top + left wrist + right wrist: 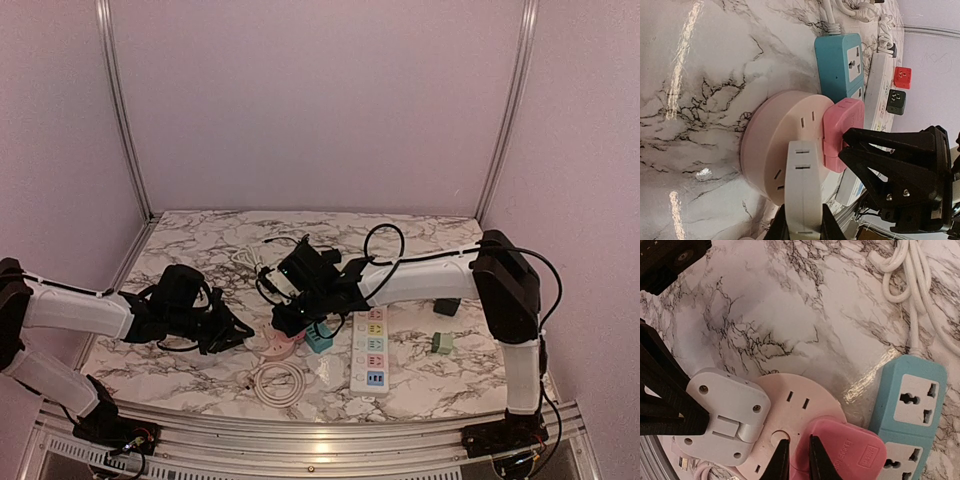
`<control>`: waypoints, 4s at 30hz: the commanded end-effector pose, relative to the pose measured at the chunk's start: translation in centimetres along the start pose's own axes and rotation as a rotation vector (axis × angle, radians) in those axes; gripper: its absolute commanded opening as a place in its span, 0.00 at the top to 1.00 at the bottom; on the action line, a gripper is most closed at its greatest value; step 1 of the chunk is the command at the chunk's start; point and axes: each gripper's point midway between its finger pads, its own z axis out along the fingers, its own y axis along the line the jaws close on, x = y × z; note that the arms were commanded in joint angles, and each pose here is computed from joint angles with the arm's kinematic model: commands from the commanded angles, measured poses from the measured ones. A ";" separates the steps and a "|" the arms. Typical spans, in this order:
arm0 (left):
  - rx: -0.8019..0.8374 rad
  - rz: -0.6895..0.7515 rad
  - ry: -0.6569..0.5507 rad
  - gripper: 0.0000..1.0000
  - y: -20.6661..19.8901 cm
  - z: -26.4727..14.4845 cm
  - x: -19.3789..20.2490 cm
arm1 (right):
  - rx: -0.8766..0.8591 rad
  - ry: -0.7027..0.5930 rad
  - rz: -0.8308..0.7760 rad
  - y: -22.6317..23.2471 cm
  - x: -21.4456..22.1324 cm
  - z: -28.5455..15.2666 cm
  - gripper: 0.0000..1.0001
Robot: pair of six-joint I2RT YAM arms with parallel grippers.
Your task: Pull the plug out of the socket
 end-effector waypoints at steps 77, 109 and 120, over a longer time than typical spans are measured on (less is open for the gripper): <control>0.267 0.121 0.037 1.00 -5.2 -0.4 -0.5 | 0.144 0.251 -0.045 -0.8 7.6 2.3 0.90; 0.404 0.232 0.014 1.00 -8.1 -2.3 -0.5 | 0.137 0.271 -0.045 -0.7 8.0 3.0 0.90; 0.442 0.098 0.036 1.00 -7.7 -2.1 -0.8 | 0.144 0.271 -0.048 -0.4 8.1 3.2 0.90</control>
